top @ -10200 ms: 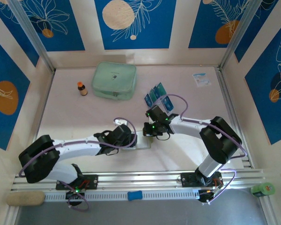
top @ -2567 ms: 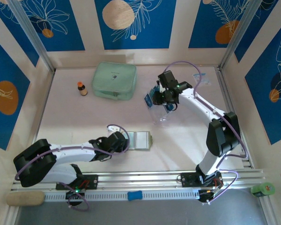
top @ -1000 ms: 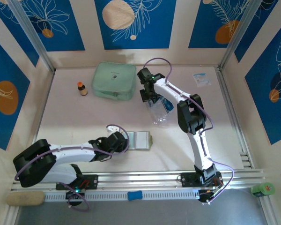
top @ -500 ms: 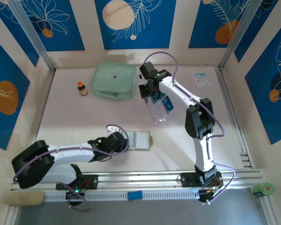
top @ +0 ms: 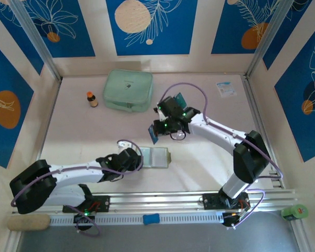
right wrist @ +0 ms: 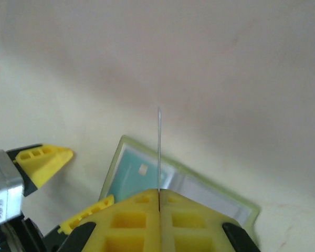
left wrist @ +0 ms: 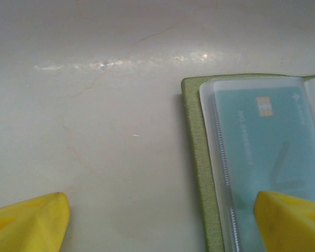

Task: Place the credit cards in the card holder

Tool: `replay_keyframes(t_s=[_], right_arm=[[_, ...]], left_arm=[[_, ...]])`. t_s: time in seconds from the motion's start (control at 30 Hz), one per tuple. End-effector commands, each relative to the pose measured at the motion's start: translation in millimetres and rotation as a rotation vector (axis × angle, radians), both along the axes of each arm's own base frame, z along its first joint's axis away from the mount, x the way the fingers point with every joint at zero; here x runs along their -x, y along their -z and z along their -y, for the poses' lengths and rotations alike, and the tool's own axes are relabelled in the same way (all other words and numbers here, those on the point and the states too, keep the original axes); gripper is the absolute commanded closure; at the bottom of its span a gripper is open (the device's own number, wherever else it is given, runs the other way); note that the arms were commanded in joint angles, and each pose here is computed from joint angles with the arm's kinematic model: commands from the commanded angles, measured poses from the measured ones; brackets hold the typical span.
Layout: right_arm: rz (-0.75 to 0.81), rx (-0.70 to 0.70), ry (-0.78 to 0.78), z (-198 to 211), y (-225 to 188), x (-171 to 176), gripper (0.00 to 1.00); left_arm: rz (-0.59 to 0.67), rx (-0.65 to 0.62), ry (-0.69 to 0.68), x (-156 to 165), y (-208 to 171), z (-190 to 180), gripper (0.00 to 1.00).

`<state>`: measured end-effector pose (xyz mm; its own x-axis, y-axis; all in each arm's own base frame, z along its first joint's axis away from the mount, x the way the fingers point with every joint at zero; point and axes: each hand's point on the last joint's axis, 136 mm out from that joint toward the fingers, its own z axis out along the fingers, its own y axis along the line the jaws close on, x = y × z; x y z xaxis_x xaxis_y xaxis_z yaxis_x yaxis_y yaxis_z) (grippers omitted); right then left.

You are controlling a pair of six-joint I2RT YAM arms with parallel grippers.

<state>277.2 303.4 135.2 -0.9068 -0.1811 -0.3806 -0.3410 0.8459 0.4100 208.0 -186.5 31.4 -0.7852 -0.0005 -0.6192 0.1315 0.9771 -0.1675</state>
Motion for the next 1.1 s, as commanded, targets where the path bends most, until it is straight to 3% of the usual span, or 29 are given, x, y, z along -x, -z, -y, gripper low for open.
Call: replay_keyframes(t_s=[0.0,0.33,1.07], right_arm=[[-0.038,-0.133,0.047,-17,-5,16,1.00],[-0.148,-0.169,0.099,-18,38,42,1.00],[-0.240,-0.164,0.123,-20,76,48,1.00]], left_arm=[[0.010,-0.024,-0.040,0,-1,-13,0.09],[0.014,-0.031,-0.038,0,-3,-14,0.10],[0.047,-0.052,-0.004,-14,-19,-3,0.08]])
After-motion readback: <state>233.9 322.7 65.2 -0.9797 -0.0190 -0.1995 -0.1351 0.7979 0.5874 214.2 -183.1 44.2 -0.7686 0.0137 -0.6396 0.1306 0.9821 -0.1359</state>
